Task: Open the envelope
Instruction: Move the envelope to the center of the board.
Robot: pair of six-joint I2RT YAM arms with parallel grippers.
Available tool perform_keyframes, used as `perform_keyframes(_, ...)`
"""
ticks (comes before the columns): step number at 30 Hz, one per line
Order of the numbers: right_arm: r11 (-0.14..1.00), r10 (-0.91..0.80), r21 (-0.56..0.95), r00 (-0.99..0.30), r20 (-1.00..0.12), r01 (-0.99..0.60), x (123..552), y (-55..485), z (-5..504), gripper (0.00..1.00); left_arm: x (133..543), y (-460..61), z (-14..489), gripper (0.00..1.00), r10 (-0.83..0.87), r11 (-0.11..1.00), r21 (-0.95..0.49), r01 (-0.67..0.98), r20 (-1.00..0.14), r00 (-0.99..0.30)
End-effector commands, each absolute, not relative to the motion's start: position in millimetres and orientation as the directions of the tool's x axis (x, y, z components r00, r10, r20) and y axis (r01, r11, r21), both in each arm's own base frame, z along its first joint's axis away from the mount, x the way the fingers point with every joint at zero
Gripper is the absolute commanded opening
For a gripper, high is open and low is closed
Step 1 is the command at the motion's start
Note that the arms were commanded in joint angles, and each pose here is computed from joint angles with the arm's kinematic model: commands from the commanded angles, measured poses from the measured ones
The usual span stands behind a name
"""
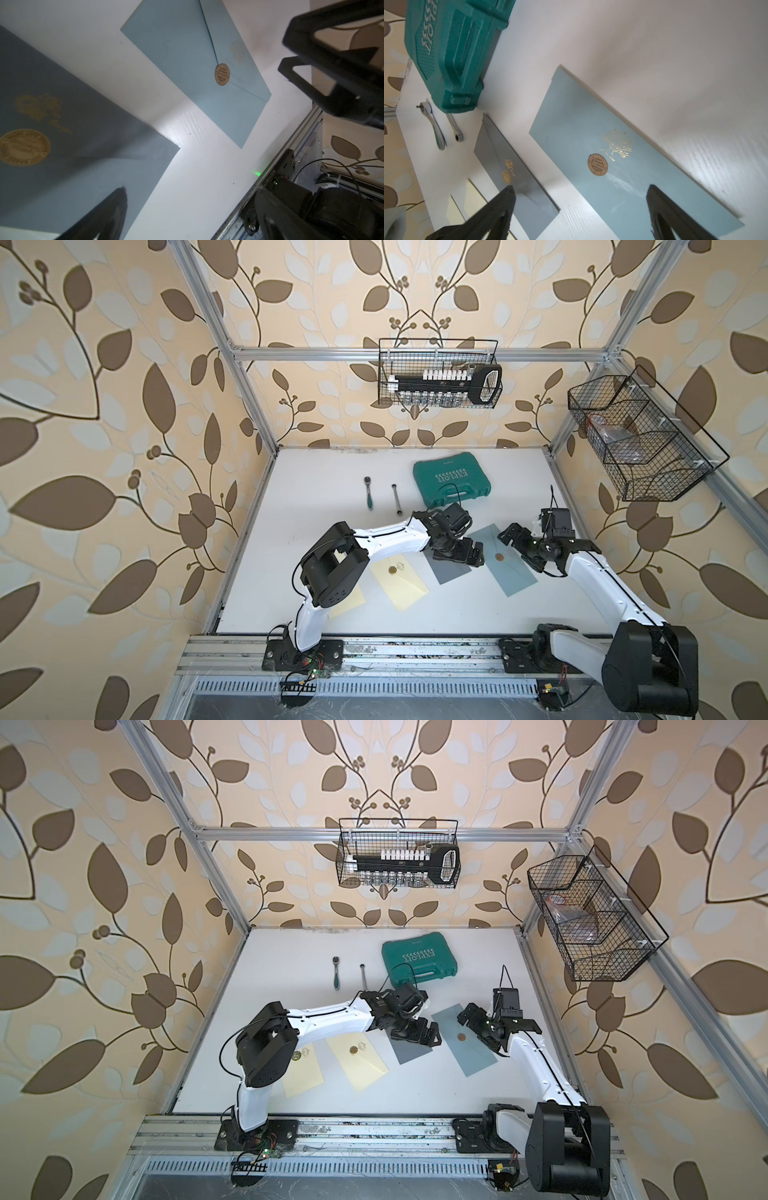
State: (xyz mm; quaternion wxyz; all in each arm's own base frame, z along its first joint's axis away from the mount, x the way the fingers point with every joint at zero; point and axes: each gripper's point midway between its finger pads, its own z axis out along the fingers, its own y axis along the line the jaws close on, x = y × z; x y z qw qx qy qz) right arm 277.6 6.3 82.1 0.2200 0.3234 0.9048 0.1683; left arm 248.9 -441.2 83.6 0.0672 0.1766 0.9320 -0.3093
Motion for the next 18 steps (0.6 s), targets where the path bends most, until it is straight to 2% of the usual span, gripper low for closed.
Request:
perform_keyframes(1,0.727,0.674,0.414,-0.687,-0.274,0.548,272.2,-4.7,73.8,0.98,254.0,-439.8,77.7,0.99,0.324,0.765,-0.509,0.393,-0.223,-0.919)
perform_keyframes(10,0.727,0.668,0.413,-0.704,-0.242,0.548,273.5,-3.6,65.0,0.98,254.6,-425.3,54.0,0.99,0.311,0.815,-0.448,0.367,-0.196,-0.93)
perform_keyframes(18,0.687,0.683,0.465,-0.714,-0.152,0.558,270.8,11.3,46.2,0.98,247.6,-382.3,40.3,0.99,0.294,0.876,-0.333,0.349,-0.207,-0.933)
